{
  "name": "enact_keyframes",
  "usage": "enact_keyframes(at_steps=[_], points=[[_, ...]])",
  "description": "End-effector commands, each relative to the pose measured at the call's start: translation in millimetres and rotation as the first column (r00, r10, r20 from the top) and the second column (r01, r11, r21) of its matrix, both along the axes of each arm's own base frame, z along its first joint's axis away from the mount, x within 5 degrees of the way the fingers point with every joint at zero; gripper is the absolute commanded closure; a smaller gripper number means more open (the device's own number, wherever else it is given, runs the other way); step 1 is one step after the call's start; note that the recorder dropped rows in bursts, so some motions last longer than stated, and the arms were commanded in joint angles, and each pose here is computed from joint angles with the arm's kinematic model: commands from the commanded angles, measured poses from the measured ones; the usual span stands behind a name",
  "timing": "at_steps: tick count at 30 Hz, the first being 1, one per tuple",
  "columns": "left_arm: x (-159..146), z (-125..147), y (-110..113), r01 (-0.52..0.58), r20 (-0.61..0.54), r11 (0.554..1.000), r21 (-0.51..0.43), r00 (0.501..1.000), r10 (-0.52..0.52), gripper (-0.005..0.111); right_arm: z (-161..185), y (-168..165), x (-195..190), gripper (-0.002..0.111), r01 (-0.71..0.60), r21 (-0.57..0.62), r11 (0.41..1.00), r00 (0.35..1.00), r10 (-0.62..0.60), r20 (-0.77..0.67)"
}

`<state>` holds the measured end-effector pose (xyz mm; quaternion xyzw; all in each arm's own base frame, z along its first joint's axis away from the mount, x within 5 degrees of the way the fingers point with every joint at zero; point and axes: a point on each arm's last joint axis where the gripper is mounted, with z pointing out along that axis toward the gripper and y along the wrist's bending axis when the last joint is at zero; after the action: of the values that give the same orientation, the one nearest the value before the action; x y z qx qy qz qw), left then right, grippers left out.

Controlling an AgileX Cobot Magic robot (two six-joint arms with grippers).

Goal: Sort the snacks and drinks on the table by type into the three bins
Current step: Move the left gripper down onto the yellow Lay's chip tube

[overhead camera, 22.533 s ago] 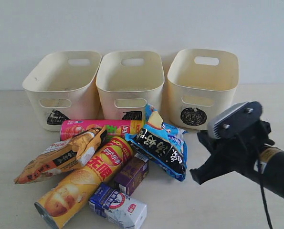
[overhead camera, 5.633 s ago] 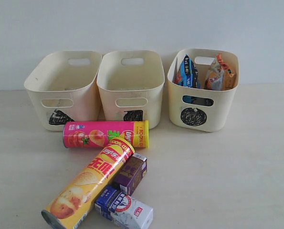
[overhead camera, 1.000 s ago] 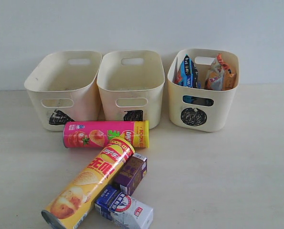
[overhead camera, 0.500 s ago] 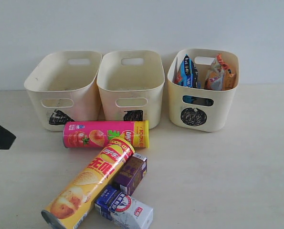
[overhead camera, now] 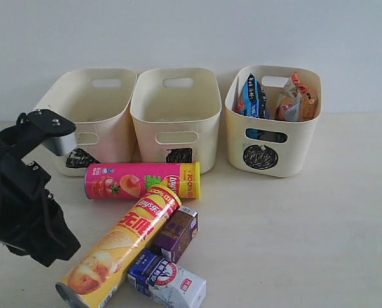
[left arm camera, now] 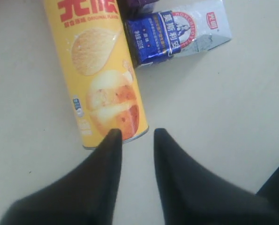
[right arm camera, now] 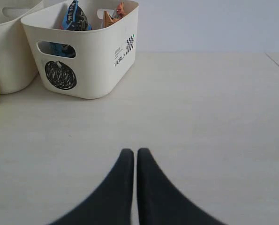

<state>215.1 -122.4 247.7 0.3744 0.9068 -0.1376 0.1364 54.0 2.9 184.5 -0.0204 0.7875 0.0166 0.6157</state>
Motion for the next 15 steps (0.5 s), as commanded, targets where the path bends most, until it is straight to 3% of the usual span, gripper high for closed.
enact_keyframes(at_steps=[1, 8, 15], points=[[6, -9, -6, 0.001, -0.022, 1.0, 0.003, 1.0, -0.001, 0.063, 0, 0, 0, 0.108, 0.001, 0.003, 1.0, 1.0, -0.001, 0.008], [13, -24, -13, -0.034, -0.088, 0.999, -0.023, 0.996, 0.032, 0.019, 0, 0, 0, 0.108, 0.001, 0.003, 1.0, 1.0, -0.001, 0.008], [22, -45, -16, -0.031, -0.128, 0.999, 0.014, 0.991, 0.033, 0.017, 0, 0, 0, 0.108, 0.001, 0.003, 1.0, 1.0, -0.001, 0.008]])
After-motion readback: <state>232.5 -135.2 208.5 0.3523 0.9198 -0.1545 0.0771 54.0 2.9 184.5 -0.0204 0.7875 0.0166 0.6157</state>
